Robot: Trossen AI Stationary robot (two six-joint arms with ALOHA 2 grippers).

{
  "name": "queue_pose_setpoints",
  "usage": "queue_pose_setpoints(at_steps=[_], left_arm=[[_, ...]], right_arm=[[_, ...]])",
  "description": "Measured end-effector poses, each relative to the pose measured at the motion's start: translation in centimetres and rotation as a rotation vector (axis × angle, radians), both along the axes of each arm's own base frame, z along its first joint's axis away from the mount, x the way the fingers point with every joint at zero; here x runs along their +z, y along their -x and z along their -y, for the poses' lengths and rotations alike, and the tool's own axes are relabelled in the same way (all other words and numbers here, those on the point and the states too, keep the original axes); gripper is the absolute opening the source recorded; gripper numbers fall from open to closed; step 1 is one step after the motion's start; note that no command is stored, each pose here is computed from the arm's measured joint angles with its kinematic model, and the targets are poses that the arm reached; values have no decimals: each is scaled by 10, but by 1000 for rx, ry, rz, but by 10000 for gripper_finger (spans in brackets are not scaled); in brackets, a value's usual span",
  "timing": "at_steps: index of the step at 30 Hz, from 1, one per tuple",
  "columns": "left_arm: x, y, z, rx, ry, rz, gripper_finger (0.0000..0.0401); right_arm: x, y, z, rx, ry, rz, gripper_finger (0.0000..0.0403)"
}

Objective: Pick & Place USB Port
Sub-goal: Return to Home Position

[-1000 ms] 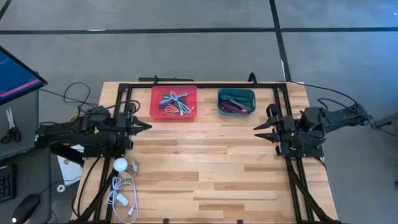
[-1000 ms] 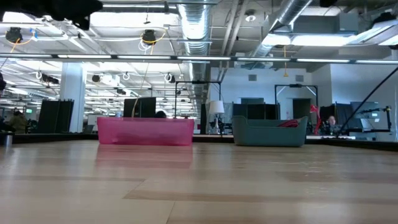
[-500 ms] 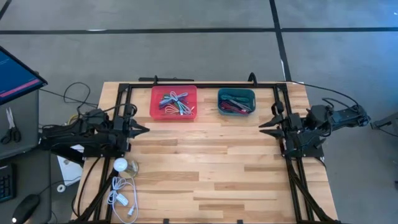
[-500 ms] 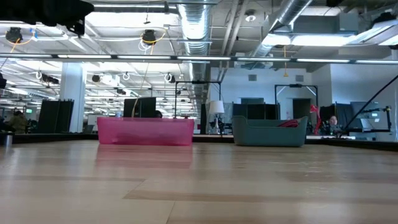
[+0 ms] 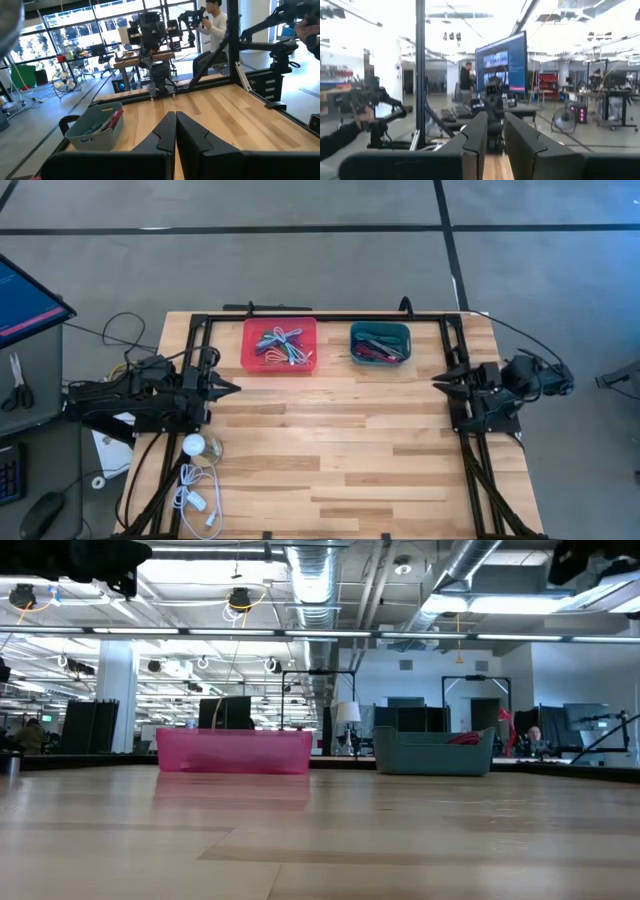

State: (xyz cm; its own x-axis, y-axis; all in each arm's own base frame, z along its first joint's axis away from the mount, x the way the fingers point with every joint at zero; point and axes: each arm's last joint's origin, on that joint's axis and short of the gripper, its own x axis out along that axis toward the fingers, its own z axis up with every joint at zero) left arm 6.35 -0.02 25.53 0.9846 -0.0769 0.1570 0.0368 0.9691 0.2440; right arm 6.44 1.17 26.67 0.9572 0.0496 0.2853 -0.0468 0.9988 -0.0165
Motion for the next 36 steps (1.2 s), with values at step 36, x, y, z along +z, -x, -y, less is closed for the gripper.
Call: queue_pose_setpoints(at_steps=[36], left_arm=[[-33, -14, -1, -3, 33, -101, 11]], right_arm=[[-67, -25, -7, -4, 35, -106, 58]])
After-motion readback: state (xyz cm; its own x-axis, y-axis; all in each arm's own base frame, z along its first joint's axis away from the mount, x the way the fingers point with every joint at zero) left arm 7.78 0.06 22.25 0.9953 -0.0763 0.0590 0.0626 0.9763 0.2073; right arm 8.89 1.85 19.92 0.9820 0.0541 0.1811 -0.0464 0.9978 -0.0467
